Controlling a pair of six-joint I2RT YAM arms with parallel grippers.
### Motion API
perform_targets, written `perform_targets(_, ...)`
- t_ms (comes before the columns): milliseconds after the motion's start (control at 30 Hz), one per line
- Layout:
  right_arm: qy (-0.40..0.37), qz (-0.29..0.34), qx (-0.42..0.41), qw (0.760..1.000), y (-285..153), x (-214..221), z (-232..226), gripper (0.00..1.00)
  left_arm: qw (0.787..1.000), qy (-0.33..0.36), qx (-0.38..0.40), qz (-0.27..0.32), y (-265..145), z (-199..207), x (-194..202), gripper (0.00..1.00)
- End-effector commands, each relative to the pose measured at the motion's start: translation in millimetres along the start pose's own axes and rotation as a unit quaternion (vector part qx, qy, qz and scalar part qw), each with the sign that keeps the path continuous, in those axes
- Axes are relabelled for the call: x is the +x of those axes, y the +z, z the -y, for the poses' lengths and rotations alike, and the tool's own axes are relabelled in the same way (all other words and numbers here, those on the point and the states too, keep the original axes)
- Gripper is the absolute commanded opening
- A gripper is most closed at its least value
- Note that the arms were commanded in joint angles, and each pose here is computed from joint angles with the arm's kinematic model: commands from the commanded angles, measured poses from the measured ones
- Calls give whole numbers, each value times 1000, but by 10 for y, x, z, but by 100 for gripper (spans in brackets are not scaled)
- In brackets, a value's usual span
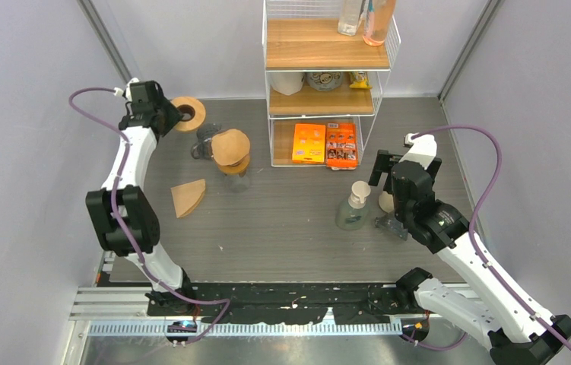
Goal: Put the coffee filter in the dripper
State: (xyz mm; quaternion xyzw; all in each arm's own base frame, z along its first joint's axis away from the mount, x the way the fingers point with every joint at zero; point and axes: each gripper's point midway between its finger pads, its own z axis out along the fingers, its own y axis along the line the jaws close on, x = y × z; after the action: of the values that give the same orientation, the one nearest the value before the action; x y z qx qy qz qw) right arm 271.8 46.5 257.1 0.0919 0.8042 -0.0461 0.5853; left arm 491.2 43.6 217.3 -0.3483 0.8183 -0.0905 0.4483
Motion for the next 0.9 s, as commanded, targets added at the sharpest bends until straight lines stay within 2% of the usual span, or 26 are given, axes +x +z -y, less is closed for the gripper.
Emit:
perform_targets(0,21,18,2,1000,-24,-170,-6,95,998,-20,46,30,38,310,-304,17)
perform_targets(167,22,13,2,1000,-15,-145,-19,96,999,-11,44,4,275,291,-172,19)
perform_targets(367,23,7,-1,1000,3,-125,-47,95,996,24,71,-53,461,380,31,22)
perform_targets(867,10,1,2,1000,8,-81,-28,95,981,136,51,-125,652,341,335,28)
